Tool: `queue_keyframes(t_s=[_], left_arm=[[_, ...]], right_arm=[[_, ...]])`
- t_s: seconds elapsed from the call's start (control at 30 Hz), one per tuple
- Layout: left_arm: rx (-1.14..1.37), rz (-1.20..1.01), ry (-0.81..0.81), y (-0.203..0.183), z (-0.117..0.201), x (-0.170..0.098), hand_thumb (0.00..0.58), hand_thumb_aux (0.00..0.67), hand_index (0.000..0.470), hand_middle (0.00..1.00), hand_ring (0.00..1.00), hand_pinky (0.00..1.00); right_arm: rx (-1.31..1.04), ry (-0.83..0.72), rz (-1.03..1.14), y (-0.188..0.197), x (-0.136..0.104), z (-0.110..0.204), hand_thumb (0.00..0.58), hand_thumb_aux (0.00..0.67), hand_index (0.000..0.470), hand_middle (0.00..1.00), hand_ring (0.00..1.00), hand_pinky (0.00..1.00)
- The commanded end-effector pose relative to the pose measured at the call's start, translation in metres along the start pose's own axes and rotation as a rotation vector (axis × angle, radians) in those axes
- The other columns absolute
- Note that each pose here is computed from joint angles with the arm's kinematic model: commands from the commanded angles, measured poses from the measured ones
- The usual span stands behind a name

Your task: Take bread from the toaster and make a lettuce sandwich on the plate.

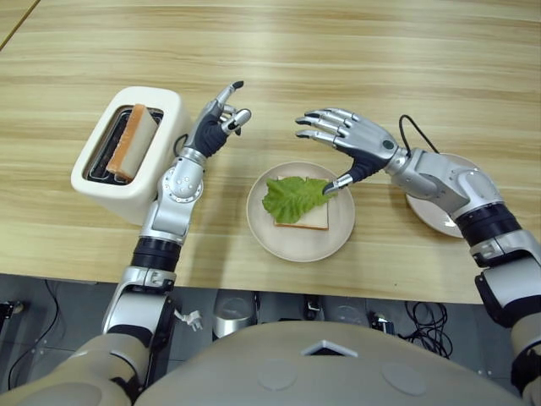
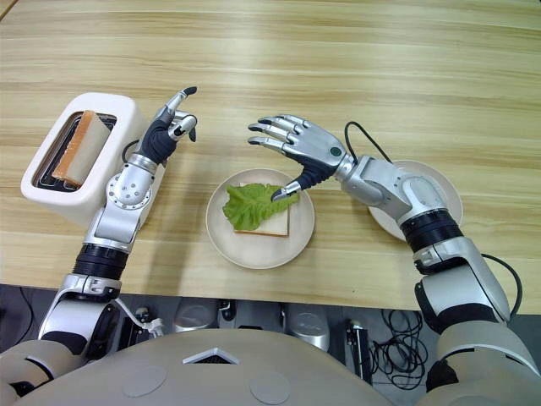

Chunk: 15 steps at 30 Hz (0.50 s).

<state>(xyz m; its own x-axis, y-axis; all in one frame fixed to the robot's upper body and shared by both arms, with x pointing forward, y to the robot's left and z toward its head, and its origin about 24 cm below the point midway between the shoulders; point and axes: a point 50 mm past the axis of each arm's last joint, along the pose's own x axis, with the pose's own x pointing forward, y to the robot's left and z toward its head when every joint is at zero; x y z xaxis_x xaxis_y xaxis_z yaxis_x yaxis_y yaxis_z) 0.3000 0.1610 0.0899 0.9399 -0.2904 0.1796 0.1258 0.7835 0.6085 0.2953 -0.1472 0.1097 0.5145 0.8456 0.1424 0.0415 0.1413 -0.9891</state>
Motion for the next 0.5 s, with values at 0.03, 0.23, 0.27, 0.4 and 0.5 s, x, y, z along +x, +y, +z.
queue_keyframes(t_s=[0.03,0.23,0.27,0.4,0.5], left_arm=[[0.043,0.028,-0.057,0.009,0.018,-0.009,0.000,0.000,0.000,1.00,1.00,1.00],[0.141,0.116,-0.264,0.025,0.078,-0.028,0.000,0.000,0.000,0.00,0.00,0.00],[0.159,0.138,-0.281,0.029,0.085,-0.032,0.000,0.000,0.000,0.00,0.00,0.00],[0.254,0.275,-0.232,0.056,0.085,-0.042,0.000,0.000,0.000,0.00,0.00,0.00],[0.355,0.338,-0.163,0.076,0.076,-0.049,0.000,0.000,0.000,0.00,0.00,0.00]], right_arm=[[0.007,0.042,-0.082,-0.009,-0.001,-0.003,0.000,0.000,0.000,0.00,0.00,0.00],[0.066,0.121,-0.240,-0.009,-0.009,-0.003,0.000,0.000,0.000,0.00,0.00,0.00],[0.074,0.131,-0.251,-0.007,-0.011,-0.002,0.000,0.000,0.000,0.00,0.00,0.00],[0.094,0.157,-0.267,-0.003,-0.015,-0.002,0.000,0.000,0.000,0.00,0.00,0.00],[0.091,0.174,-0.286,-0.004,-0.019,-0.002,0.000,0.000,0.000,0.00,0.00,0.00]])
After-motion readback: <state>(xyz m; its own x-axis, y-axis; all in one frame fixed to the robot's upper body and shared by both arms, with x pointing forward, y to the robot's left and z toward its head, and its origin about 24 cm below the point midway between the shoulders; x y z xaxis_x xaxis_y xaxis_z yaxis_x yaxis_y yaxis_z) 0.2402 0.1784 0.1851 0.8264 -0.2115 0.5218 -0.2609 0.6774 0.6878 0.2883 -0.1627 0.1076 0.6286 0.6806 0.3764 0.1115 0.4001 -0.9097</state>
